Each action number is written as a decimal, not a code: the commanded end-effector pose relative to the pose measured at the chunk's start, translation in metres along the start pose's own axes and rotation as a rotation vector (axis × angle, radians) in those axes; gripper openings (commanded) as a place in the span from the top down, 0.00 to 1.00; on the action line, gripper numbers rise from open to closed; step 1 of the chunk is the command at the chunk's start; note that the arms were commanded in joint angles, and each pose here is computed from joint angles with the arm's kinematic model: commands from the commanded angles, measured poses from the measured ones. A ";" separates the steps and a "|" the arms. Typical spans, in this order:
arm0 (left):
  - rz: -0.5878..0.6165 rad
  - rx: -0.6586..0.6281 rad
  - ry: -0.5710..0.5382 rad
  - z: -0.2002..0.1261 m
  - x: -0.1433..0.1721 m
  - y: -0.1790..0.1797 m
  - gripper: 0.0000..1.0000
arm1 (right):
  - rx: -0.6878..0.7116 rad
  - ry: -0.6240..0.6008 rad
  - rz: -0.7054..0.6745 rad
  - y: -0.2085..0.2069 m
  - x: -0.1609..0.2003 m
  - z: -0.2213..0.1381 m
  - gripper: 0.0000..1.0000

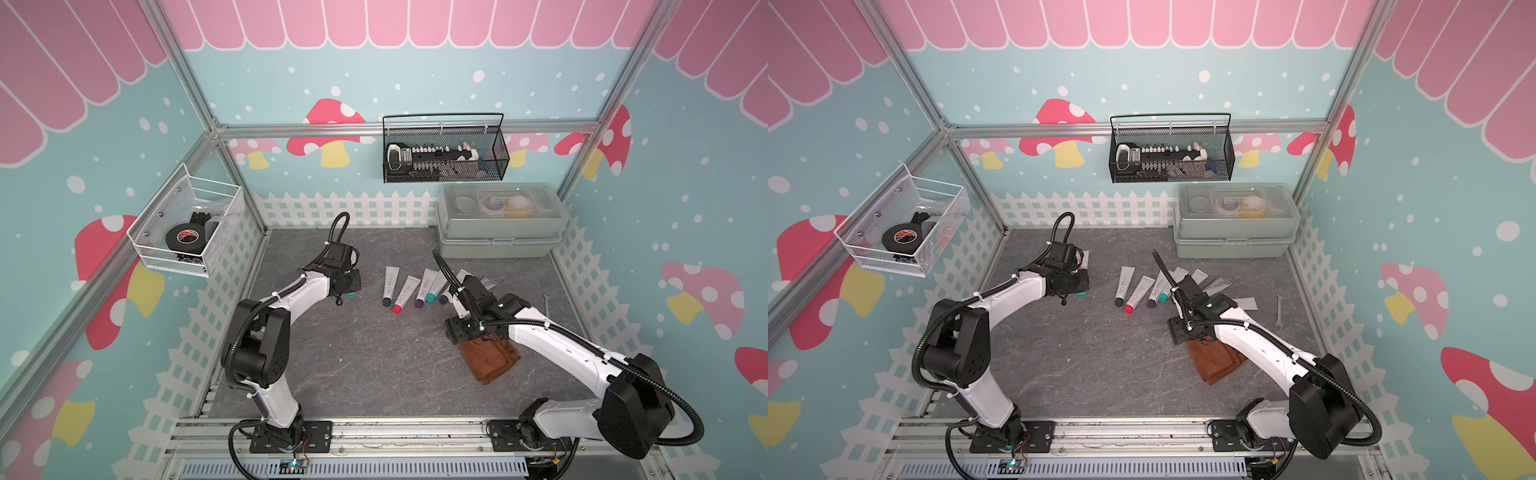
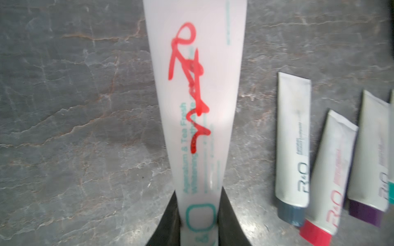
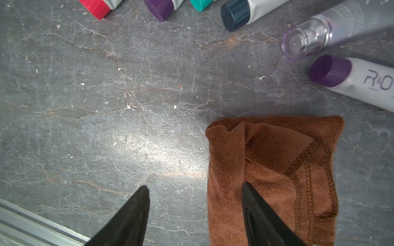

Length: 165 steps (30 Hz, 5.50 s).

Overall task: Wipe the surface of the toothpaste tube
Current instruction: Pick up the toothpaste from the center of the board, then place the toothpaste at the center of the board, then pick up the cleaning item at the center of the board, then wipe the dirt from the toothpaste tube.

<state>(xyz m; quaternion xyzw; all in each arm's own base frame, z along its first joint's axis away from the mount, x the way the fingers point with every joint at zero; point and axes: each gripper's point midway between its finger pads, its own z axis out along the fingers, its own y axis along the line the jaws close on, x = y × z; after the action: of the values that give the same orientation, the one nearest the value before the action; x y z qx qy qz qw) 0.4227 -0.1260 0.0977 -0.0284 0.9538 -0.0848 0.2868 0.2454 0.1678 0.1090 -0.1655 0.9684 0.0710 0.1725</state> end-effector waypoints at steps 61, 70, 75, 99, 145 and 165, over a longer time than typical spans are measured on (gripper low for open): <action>0.498 0.504 0.005 -0.033 0.270 -0.186 0.50 | 0.074 0.018 0.083 -0.027 0.008 0.032 0.34; 0.483 0.523 0.020 -0.032 0.282 -0.173 0.55 | 0.119 0.083 0.073 -0.032 0.008 0.060 0.35; 0.481 0.516 0.025 -0.030 0.288 -0.167 0.54 | 0.139 0.125 0.076 -0.036 0.017 0.075 0.39; 0.551 0.562 0.091 -0.028 0.303 -0.183 0.77 | -0.294 0.059 0.029 0.045 0.001 0.035 0.85; 0.460 0.417 0.023 -0.020 0.290 -0.141 0.75 | 0.153 0.254 -0.010 -0.017 0.064 0.075 0.90; 0.488 0.414 0.030 -0.011 0.286 -0.153 0.75 | -0.290 0.207 -0.030 0.076 0.047 0.052 0.89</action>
<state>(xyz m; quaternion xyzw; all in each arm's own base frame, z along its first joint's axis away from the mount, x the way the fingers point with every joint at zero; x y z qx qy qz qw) 0.1801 -0.3386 0.0230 0.2638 0.8580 -0.2886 0.3330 0.2307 0.2123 0.0474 -0.1875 0.9690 0.1165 0.1110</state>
